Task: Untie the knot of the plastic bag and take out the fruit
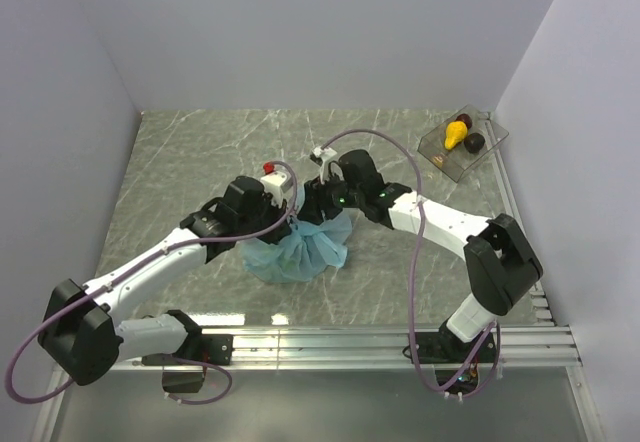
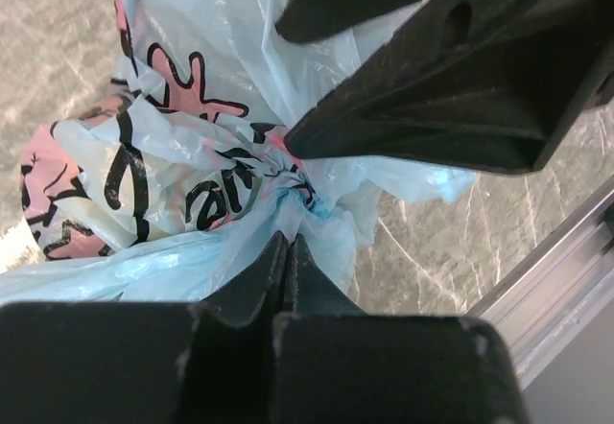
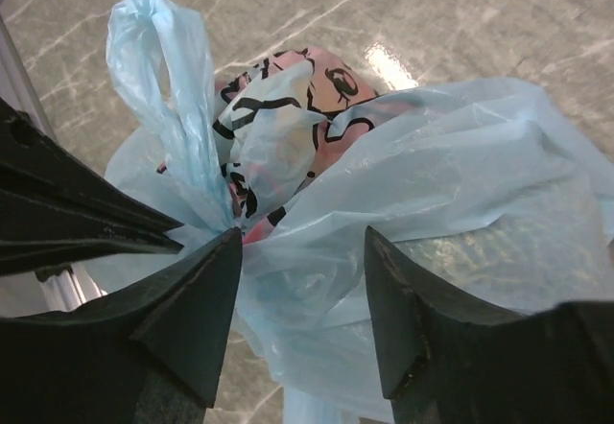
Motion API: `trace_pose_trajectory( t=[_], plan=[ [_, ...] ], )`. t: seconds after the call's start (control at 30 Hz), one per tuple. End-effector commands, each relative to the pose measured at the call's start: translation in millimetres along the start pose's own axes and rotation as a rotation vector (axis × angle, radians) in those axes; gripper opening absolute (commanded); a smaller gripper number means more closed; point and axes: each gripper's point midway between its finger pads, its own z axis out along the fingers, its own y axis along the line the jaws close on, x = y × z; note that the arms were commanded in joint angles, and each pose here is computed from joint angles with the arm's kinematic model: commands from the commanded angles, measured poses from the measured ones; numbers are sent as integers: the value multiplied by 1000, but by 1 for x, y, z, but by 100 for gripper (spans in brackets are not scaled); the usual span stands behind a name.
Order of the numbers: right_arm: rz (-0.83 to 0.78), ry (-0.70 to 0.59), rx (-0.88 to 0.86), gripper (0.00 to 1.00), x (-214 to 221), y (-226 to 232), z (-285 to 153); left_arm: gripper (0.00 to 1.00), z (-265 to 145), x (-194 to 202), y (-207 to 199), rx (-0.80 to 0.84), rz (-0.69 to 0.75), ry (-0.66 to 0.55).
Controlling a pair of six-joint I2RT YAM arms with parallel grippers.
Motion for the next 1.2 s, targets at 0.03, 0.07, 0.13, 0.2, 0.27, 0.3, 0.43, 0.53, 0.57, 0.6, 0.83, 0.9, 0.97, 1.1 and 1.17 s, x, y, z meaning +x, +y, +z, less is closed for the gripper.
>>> trace_pose_trajectory(
  t=[0.03,0.07,0.13,0.2,0.27,0.3,0.43,0.53,0.57,0.6,0.83,0.9,0.97,1.1,1.17],
  plan=[
    [44,38,51,58,18,-1,10,1,-3,-9,-1,-14,-44,-57],
    [50,38,64,58,19,-1,12,1,-3,-8,1,-26,-53,-58],
    [57,42,87,58,21,-2,12,1,-3,-8,2,-33,-72,-66],
    [55,44,135,58,22,-5,12,1,-2,-5,2,-31,-86,-65],
    [56,61,166,49,27,-8,12,1,-1,-3,2,-28,-106,-73],
    [54,63,191,45,27,-10,12,1,-1,-3,2,-26,-112,-76],
    [63,73,233,17,32,-17,11,1,-2,-2,3,-39,-134,-87],
    [49,62,263,0,27,-20,7,1,-5,-4,7,-63,-139,-103],
    [45,57,279,0,26,-23,5,1,-5,-4,10,-75,-139,-104],
    [39,51,295,0,24,-26,3,1,-6,-4,12,-88,-142,-105],
    [178,-71,568,0,5,-91,-51,1,-18,-5,31,-203,-153,-137],
    [262,-100,657,0,10,-123,-74,1,-23,-7,36,-236,-161,-157],
    [336,-131,710,0,16,-139,-93,1,-29,-8,48,-300,-170,-178],
    [466,-205,821,0,22,-175,-136,1,-44,-10,79,-471,-211,-212],
    [490,-228,823,0,24,-175,-146,1,-56,-14,104,-586,-263,-236]
  ],
)
